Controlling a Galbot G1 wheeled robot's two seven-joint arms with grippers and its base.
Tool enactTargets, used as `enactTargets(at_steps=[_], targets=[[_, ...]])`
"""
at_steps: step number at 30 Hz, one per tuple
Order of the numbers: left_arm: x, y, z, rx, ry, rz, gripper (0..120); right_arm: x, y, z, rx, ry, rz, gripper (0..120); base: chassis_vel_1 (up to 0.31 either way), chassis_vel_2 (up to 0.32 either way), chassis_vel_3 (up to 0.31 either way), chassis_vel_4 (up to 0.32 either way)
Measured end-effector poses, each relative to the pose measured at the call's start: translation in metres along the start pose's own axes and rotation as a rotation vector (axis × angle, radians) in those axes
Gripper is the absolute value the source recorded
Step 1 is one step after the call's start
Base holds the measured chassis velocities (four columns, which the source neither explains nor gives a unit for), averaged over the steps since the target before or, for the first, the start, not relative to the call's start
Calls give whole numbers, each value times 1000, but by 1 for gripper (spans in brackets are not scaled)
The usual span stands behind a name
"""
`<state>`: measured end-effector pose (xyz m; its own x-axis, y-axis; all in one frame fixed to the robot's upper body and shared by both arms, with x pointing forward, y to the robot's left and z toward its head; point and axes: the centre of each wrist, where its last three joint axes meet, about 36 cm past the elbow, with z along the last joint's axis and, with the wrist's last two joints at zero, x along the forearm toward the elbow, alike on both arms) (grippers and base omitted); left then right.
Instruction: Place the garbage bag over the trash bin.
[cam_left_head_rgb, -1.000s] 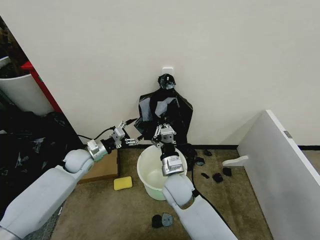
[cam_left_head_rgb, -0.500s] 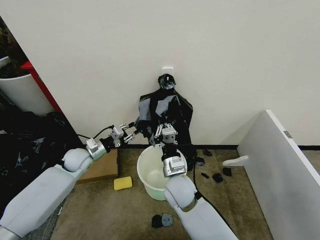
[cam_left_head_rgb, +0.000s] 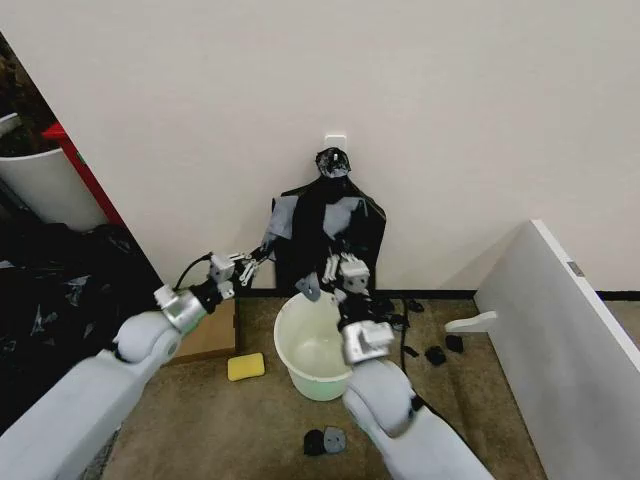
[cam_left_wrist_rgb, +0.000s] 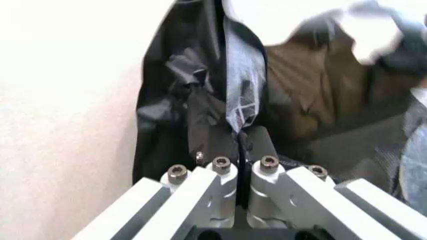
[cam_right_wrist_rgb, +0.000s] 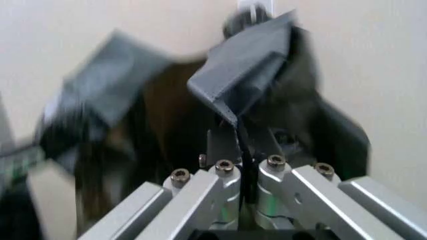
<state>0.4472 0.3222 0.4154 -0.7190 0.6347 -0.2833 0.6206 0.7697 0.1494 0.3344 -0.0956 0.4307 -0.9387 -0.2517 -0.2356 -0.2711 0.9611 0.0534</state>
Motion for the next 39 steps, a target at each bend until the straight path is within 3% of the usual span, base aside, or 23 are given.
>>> enactTargets(at_steps=[3,8,10,17,24,31,39], targets=[[6,-16,3,32,-7,-63,0,36,-7,-9,-24,58,-4,0,0,0,0,0],[29,-45,3,76,23,-106,0,62,-12,-27,-52,56,-27,0,0,0,0,0],[45,-65,3,91,60,-105,0,73,-16,-38,-70,32,-58,0,0,0,0,0],[69,-100,-6,120,97,-72,0,95,-22,-46,-87,-35,-162,0,0,0,0,0],[61,-113,-24,165,36,-67,0,94,-25,-45,-87,-56,-183,0,0,0,0,0],[54,-119,-20,194,24,-79,0,83,-33,-20,-62,-33,-164,0,0,0,0,0],[49,-132,-20,271,37,-100,0,70,-43,-23,-46,-50,-149,0,0,0,0,0]])
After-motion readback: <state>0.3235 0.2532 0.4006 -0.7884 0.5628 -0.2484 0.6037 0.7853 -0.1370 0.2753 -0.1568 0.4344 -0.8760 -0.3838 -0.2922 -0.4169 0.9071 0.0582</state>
